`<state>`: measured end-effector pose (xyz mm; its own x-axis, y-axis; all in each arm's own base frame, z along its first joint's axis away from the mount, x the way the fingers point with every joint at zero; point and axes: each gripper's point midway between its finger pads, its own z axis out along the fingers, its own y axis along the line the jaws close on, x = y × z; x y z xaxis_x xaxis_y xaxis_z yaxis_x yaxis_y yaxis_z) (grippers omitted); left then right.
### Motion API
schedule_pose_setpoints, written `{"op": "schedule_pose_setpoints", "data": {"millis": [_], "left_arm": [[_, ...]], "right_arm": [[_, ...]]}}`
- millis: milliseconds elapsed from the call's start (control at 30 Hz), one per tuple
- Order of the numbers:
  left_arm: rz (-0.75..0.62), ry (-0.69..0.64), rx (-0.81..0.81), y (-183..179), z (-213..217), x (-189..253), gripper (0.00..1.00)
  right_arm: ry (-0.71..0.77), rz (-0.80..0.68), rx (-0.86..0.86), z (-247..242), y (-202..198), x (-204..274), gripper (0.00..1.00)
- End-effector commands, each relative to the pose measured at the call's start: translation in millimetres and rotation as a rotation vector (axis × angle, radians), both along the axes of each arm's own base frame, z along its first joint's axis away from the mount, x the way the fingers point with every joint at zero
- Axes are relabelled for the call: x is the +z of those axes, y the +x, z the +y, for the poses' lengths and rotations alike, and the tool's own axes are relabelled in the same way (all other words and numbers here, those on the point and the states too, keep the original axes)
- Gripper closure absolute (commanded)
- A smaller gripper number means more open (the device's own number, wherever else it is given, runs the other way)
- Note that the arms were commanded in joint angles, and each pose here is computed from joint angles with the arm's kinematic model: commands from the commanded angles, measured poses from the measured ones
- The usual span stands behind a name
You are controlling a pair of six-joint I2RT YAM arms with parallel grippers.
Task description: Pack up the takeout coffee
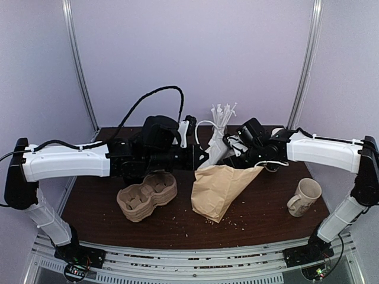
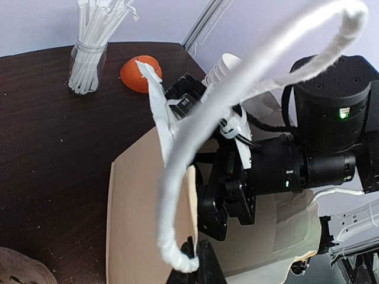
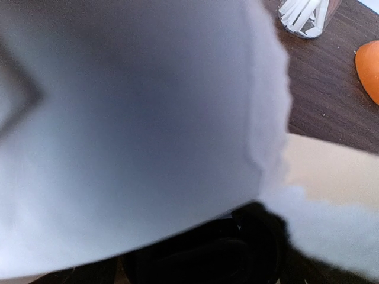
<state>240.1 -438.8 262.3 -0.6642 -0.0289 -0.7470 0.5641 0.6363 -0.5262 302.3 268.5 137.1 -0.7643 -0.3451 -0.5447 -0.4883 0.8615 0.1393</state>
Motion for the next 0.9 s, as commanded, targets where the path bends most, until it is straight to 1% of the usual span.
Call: {"op": "schedule_pose_setpoints", "data": {"millis": [0, 133, 367, 500, 867], "left_arm": [[0.016, 0.023, -0.015, -2, -3, -12, 1.00], [0.016, 0.025, -0.012, -2, -2, -13, 1.00], [0.017, 0.032, -0.005, -2, 1, -15, 1.00], [0.018, 0.035, -0.003, -2, 1, -16, 1.00], [0.019, 0.040, 0.003, -1, 3, -17, 1.00]], "right_arm": [[-0.146, 0.266, 0.004, -26, -48, -73, 0.04], [-0.108, 0.244, -0.005, -21, -44, -58, 0.00], [0.001, 0.149, -0.014, -5, -29, 8, 0.00], [0.042, 0.119, -0.015, -2, -26, 36, 0.00], [0.096, 0.076, -0.009, -7, -34, 82, 0.00]]}}
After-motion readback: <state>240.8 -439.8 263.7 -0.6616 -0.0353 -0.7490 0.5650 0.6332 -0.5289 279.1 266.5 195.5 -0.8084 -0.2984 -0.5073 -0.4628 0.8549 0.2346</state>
